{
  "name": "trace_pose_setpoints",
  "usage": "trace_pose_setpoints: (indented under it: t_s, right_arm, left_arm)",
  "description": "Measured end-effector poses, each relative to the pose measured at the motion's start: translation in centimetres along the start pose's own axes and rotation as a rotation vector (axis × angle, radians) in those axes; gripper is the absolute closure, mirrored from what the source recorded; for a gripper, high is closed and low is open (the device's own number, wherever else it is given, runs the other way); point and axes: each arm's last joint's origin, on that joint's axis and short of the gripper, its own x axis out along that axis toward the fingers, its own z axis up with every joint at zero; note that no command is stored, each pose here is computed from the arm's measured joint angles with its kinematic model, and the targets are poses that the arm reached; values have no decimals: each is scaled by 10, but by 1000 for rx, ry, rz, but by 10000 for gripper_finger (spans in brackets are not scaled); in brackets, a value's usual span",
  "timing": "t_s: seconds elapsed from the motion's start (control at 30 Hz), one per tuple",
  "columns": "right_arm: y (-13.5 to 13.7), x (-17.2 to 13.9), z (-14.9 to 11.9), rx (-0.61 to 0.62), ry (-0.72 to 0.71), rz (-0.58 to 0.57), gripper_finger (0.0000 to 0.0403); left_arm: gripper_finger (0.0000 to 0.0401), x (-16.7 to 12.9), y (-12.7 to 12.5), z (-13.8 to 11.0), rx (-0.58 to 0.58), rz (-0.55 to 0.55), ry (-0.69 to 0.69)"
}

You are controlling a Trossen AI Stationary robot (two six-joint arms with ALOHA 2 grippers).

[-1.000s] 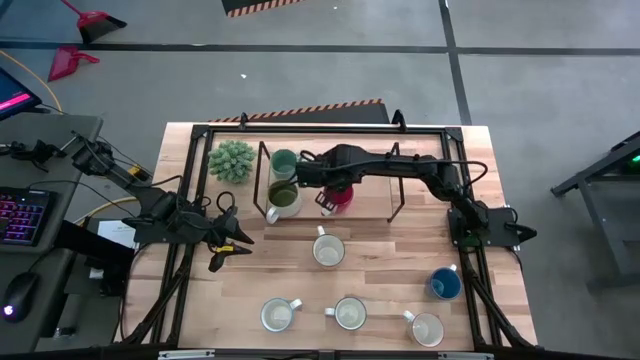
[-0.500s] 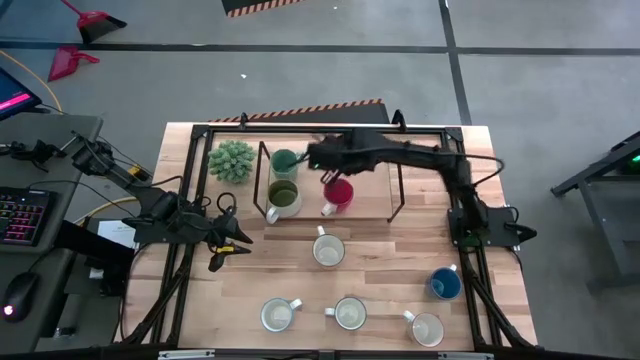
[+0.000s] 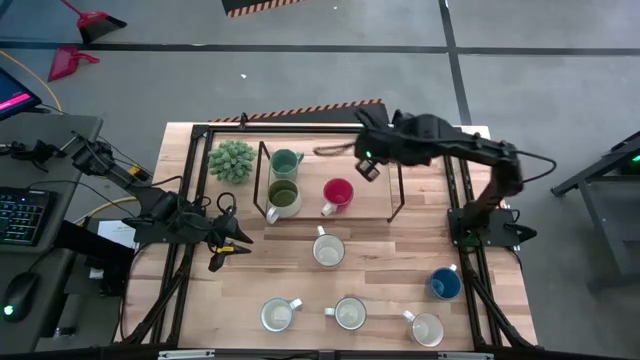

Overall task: Place coffee mugs
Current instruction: Adjust the mugs on the shelf

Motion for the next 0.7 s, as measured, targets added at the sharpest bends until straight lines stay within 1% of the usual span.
trace_pose_setpoints:
  t_s: [0.07, 0.13, 0.2, 0.27, 0.37, 0.43, 0.5, 0.7]
  right_arm:
    - [-2, 8, -19, 30, 28, -12, 386]
    - [-3, 18, -37, 56, 41, 2, 386]
    - [-3, 28, -53, 95, 41, 56, 386]
    - [-1, 38, -66, 136, 22, 138, 386]
    - [5, 54, -76, 160, -29, 274, 386]
    - [10, 64, -81, 157, -37, 330, 386]
    - [14, 71, -84, 157, -37, 347, 386]
    - [23, 84, -83, 102, 0, 326, 386]
  left_arm:
    - [280, 0, 0, 0, 0, 0, 0]
    - [280, 0, 0, 0, 0, 0, -1]
    - [280, 0, 0, 0, 0, 1, -1]
    - [280, 0, 0, 0, 0, 6, -5]
    - [280, 0, 0, 0, 1, 18, -12]
    - [280, 0, 1, 0, 1, 22, -14]
    - [280, 0, 1, 1, 1, 28, -18]
    - [280, 0, 1, 1, 2, 46, -28]
